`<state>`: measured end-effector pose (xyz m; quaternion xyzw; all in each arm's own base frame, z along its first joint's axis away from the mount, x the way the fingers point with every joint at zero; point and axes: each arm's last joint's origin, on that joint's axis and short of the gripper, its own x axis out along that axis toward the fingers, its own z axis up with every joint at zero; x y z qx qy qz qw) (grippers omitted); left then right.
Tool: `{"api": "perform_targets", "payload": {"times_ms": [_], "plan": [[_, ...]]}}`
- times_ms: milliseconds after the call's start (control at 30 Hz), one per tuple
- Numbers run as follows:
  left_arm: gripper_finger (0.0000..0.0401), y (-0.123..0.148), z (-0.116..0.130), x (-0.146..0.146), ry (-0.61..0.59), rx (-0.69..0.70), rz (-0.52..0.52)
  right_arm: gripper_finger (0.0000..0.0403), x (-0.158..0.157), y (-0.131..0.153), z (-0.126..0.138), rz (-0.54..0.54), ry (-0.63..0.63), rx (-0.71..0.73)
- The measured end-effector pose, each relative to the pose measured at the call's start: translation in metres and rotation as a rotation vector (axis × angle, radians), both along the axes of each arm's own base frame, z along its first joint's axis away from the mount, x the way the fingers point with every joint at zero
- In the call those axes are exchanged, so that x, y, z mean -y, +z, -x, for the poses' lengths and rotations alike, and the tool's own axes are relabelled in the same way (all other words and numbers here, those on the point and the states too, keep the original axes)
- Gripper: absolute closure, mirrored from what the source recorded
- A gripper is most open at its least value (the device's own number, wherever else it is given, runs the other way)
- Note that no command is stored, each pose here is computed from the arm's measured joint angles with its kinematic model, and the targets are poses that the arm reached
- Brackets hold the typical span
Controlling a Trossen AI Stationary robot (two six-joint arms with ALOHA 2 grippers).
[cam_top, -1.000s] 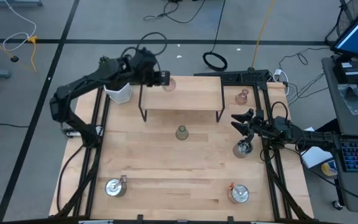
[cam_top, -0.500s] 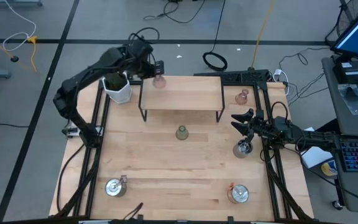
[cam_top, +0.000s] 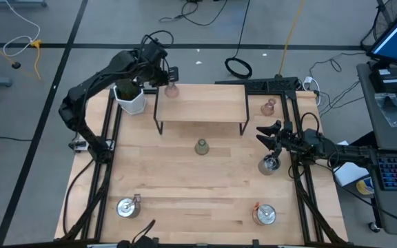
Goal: Pick & Place candle stick holders
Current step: Put the bottom pink candle holder on the shelf, then put the pink candle holder on the shelf
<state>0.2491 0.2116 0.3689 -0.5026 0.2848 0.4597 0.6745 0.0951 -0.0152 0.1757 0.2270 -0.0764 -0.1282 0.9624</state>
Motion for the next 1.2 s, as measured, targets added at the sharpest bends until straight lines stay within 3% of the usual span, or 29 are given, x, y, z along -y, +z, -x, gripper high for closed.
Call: {"api": "perform_targets", "payload": {"times_ms": [733,1200], "plan": [[0.0388,-0.013,-0.004,-0.013,0.001,-0.031,0.015,0.0181,0.000,0.000,0.000,0.000,0.000,0.000],[0.0325,-0.014,-0.004,-0.014,-0.005,-0.058,0.004,0.0181,0.000,0.000,0.000,0.000,0.000,0.000]]}}
